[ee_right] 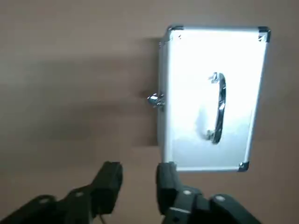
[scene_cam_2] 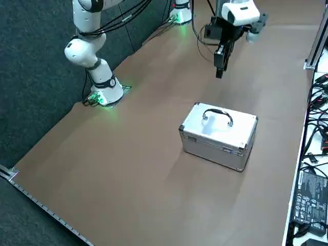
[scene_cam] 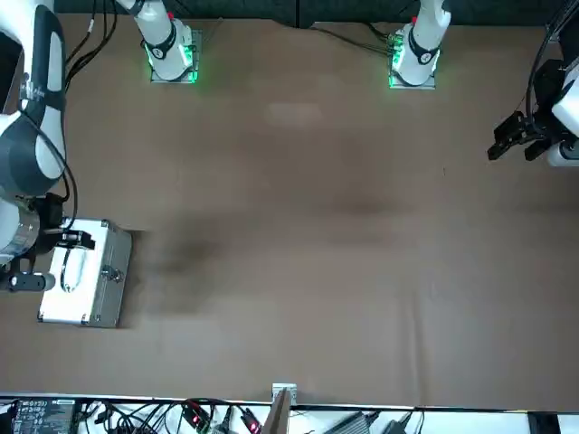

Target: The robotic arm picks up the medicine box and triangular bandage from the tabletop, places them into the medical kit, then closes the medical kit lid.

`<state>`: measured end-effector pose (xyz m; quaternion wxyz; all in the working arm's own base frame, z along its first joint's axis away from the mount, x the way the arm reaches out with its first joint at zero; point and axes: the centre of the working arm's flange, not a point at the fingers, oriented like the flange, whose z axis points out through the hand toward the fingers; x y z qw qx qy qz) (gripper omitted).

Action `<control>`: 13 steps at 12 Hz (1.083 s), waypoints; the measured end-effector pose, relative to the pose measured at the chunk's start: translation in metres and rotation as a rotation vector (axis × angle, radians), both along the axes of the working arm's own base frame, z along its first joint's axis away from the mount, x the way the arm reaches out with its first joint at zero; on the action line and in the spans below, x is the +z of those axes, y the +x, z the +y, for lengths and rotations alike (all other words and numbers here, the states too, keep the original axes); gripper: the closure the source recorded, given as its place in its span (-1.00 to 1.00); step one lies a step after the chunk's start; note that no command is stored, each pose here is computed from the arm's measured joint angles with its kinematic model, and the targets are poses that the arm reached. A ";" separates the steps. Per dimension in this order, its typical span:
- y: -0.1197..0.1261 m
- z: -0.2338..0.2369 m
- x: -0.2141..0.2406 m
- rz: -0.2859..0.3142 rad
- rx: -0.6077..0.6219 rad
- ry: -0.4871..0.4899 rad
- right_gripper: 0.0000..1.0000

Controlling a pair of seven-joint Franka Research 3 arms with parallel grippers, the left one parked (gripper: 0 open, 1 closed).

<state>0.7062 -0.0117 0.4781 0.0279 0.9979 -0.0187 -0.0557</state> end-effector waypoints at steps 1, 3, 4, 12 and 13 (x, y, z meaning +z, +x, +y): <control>-0.004 0.007 0.008 0.004 0.001 0.002 -0.07; -0.014 0.016 0.035 -0.011 0.002 0.020 -0.53; -0.020 0.019 0.052 -0.026 0.002 0.043 -0.78; -0.094 0.006 0.137 -0.058 -0.014 0.125 -1.00; -0.101 0.004 0.140 -0.056 -0.017 0.130 -1.00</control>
